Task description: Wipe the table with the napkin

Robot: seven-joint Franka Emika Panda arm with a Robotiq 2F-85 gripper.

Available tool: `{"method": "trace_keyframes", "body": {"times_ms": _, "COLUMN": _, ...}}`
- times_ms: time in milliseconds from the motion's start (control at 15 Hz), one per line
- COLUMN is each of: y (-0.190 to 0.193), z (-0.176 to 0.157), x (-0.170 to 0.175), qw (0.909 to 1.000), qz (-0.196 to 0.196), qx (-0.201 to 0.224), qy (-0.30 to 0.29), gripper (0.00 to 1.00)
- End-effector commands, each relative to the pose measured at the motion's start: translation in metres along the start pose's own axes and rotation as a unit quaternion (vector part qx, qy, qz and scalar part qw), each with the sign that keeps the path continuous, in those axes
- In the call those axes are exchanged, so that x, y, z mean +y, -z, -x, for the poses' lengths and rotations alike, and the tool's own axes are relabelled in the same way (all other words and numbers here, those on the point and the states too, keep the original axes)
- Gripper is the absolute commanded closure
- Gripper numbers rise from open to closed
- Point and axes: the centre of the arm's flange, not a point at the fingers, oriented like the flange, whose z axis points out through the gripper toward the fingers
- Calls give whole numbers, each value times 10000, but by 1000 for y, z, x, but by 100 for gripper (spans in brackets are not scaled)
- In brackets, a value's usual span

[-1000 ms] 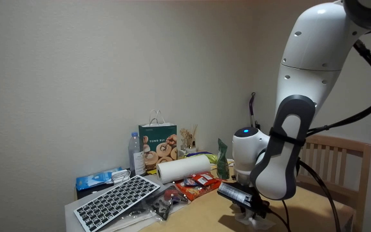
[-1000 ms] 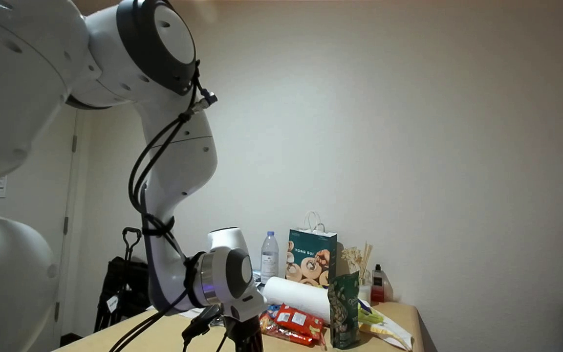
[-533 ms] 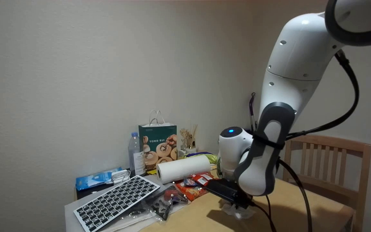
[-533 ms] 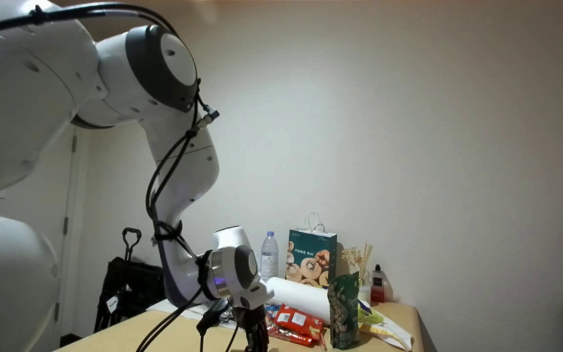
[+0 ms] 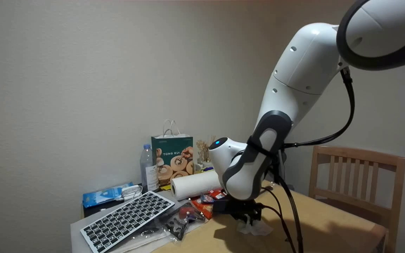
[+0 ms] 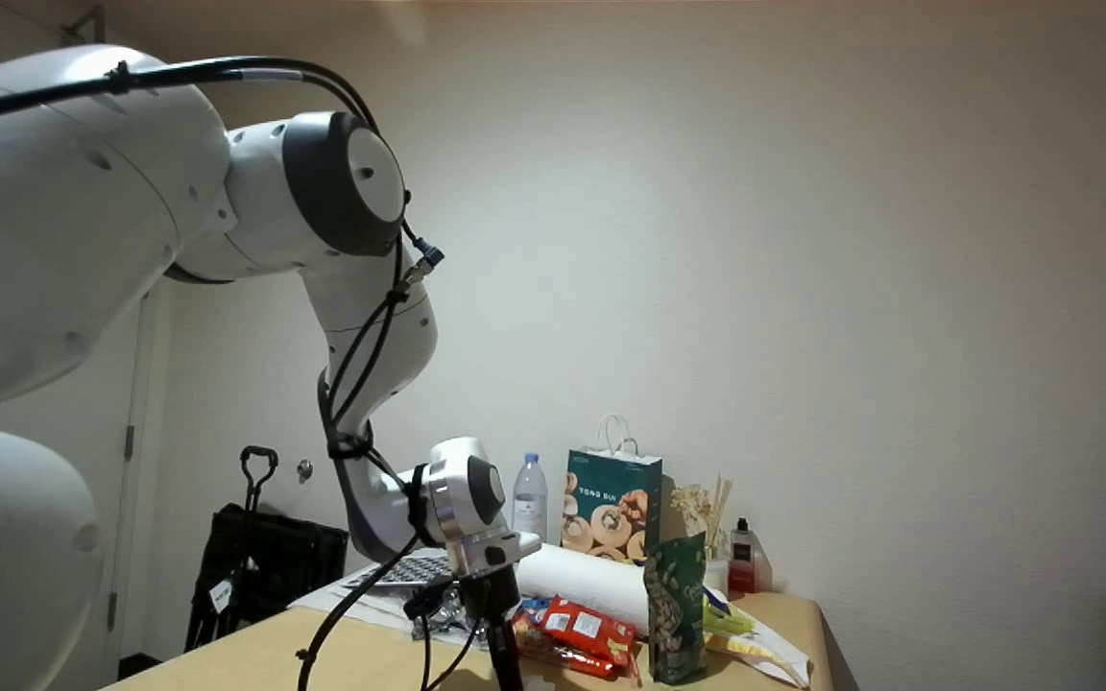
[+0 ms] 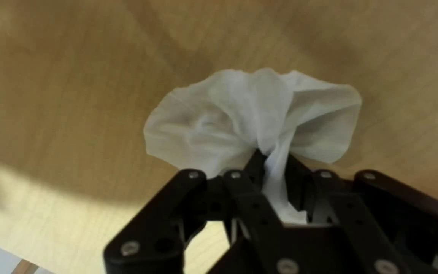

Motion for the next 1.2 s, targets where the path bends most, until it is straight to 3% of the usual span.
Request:
{"method": "trace_keyframes", "body": {"times_ms": 0, "y": -14, "z": 6, "x": 7, "qw": 9958, "qz": -15, "qx": -776, "qy": 479, "gripper": 97}}
{"method": "trace_keyframes", "body": {"times_ms": 133, "y": -18, "z": -11, "x": 31, "qw": 9984, "qz": -87, "qx": -494, "qy": -271, "gripper": 97}}
{"method": "trace_keyframes", "body": {"times_ms": 267, "y": -24, "z": -28, "x": 53, "qw": 9951, "qz": -269, "qx": -326, "qy": -894, "gripper": 97}}
{"method": "trace_keyframes", "body": {"times_ms": 533, "y": -50, "z": -61, "x": 103, "qw": 9791, "qz": -536, "qx": -228, "qy": -1951, "gripper": 97}}
{"method": "trace_keyframes", "body": {"times_ms": 933, "y": -93, "z": -114, "x": 170, "qw": 9348, "qz": -676, "qx": 46, "qy": -3485, "gripper": 97}}
{"method": "trace_keyframes", "body": {"times_ms": 1133, "y": -99, "z": -122, "x": 174, "qw": 9089, "qz": -657, "qx": 91, "qy": -4116, "gripper": 97}}
